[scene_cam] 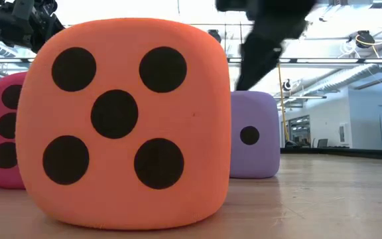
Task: Pick & Place Dice
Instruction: Put the big purple dice into the green bin
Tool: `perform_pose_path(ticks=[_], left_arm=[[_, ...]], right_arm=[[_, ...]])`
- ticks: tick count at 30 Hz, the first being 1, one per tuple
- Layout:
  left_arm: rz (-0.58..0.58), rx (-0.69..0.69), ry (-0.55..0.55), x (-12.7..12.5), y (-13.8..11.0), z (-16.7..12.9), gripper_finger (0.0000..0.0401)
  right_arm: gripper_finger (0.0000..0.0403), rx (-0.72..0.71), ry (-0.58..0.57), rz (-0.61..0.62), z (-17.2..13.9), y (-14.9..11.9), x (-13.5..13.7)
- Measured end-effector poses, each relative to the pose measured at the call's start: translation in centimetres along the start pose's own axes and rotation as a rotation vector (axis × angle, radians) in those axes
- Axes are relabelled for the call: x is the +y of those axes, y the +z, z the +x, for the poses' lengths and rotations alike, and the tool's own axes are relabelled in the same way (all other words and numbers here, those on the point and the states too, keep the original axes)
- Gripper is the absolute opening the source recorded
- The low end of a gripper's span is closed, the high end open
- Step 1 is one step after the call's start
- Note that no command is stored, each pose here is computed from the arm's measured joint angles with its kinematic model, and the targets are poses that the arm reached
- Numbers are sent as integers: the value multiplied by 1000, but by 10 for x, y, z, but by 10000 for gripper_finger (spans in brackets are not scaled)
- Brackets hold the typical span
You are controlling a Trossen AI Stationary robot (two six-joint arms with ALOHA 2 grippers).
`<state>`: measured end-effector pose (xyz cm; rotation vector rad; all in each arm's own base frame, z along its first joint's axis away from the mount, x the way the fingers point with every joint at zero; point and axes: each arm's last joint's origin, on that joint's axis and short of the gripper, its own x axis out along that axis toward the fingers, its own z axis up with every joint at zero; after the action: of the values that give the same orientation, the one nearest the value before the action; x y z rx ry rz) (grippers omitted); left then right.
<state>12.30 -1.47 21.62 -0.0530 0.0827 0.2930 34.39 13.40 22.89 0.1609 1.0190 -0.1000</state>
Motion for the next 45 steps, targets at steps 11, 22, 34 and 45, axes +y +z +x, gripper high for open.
perform_pose_path(ticks=[11, 22, 34, 45], left_arm=[[-16, 0, -1, 0, 0, 0, 28], [-16, 0, -1, 0, 0, 0, 28], [-13, 1, -3, 0, 0, 0, 28], [-13, 1, -3, 0, 0, 0, 28]], right_arm=[[400, 134, -11, 69, 18, 4, -6], [400, 216, 25, -26, 37, -3, -4], [400, 234, 51, -170, 40, -6, -7], [392, 246, 81, -212, 50, -13, -15]])
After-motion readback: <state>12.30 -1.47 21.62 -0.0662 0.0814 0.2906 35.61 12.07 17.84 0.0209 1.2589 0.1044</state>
